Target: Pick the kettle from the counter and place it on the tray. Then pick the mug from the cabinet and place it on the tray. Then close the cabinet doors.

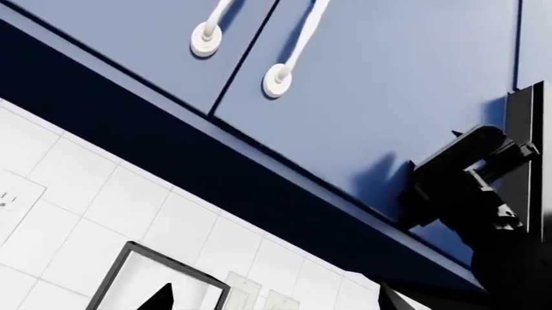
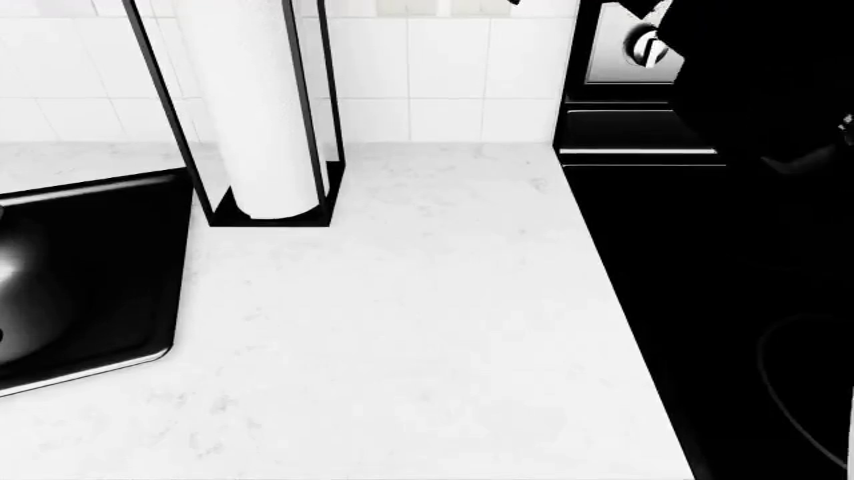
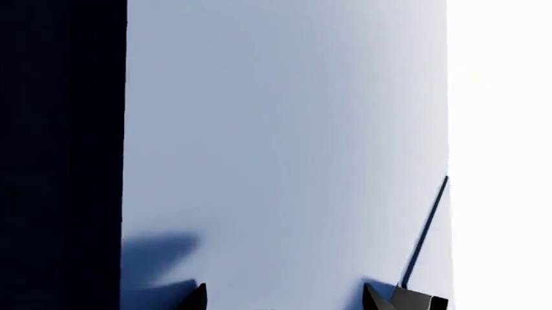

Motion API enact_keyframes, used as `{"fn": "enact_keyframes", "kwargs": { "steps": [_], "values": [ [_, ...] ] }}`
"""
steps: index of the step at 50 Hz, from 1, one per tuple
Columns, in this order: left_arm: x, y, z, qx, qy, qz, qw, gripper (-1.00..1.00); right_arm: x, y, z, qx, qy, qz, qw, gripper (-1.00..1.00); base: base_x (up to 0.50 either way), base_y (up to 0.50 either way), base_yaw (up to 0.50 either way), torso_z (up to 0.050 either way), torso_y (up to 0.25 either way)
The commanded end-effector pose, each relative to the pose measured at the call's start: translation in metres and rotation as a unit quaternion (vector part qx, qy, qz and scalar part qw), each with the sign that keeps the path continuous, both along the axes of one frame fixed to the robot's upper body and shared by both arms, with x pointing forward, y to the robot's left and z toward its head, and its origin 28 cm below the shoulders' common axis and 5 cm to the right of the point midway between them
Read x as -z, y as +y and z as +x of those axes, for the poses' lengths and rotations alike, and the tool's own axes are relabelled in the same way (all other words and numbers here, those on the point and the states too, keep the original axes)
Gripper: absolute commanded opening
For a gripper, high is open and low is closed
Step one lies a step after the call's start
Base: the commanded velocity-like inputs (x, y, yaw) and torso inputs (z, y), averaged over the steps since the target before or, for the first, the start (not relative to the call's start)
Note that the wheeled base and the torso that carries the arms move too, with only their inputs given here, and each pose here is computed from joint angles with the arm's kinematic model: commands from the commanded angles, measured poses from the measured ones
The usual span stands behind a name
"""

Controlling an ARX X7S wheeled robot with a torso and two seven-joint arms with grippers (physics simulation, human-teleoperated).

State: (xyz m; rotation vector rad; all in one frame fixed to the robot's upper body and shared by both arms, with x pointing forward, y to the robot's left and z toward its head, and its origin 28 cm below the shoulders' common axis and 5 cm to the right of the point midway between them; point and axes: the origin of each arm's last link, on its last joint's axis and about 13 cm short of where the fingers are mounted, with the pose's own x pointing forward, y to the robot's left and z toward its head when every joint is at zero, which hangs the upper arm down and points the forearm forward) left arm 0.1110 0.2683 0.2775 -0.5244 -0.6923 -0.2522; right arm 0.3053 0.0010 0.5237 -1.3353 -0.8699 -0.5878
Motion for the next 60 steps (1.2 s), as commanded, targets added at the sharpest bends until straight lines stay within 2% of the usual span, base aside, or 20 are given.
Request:
{"fn": "enact_keyframes", "kwargs": {
  "steps": [1, 10, 15, 18, 20, 22, 29, 38, 42, 46, 60],
  "values": [
    [0.0, 0.0, 0.0, -0.001, 0.001, -0.001, 1.0, 1.0, 0.056, -0.014, 0.053, -0.003, 0.239, 0.027, 0.971, 1.0, 0.01, 0.0, 0.0, 0.0, 0.0],
    [0.0, 0.0, 0.0, -0.001, 0.002, -0.003, 1.0, 1.0, 0.066, -0.019, 0.06, 0.041, 0.241, -0.012, 0.97, 1.0, 0.01, 0.0, 0.0, 0.0, 0.0],
    [0.0, 0.0, 0.001, -0.001, 0.002, -0.003, 1.0, 1.0, 0.062, -0.02, 0.058, 0.037, 0.235, -0.003, 0.971, 1.0, 0.0, 0.0, 0.0, 0.0, 0.0],
    [0.0, 0.0, 0.0, 0.0, 0.002, -0.003, 1.0, 1.0, 0.055, -0.018, 0.054, 0.012, 0.226, 0.019, 0.974, 1.0, 0.01, 0.0, 0.0, 0.0, 0.0],
    [0.0, 0.0, 0.0, 0.0, 0.002, -0.002, 1.0, 1.0, 0.046, -0.015, 0.048, -0.027, 0.223, 0.059, 0.973, 1.0, 0.02, 0.0, 0.0, 0.0, 0.0],
    [0.0, 0.0, 0.0, 0.002, 0.001, -0.001, 1.0, 1.0, 0.038, -0.013, 0.042, -0.053, 0.215, 0.08, 0.972, 1.0, 0.02, 0.0, 0.01, 0.0, 0.0],
    [0.0, 0.0, 0.0, 0.003, 0.0, 0.0, 1.0, 1.0, 0.006, -0.011, 0.008, -0.143, 0.176, 0.137, 0.964, 1.0, 0.01, 0.0, 0.01, 0.0, 0.0],
    [-0.001, -0.002, -0.001, 0.007, 0.0, 0.005, 1.0, 1.0, -0.009, -0.018, -0.045, -0.226, 0.135, 0.15, 0.953, 1.0, 0.0, 0.0, 0.0, 0.0, 0.0],
    [-0.003, -0.003, -0.002, 0.011, -0.001, 0.009, 1.0, 1.0, -0.011, -0.023, -0.076, -0.272, 0.118, 0.154, 0.942, 1.0, 0.0, 0.0, 0.0, 0.0, 0.0],
    [-0.004, -0.004, -0.003, 0.013, -0.001, 0.012, 1.0, 1.0, -0.01, -0.029, -0.096, -0.295, 0.108, 0.158, 0.936, 1.0, 0.0, 0.0, 0.0, 0.0, 0.0],
    [-0.005, -0.006, -0.004, 0.017, 0.001, 0.019, 1.0, 1.0, 0.016, -0.051, -0.13, -0.339, 0.102, 0.183, 0.917, 1.0, 0.0, 0.0, 0.0, 0.0, 0.0]
  ]
}}
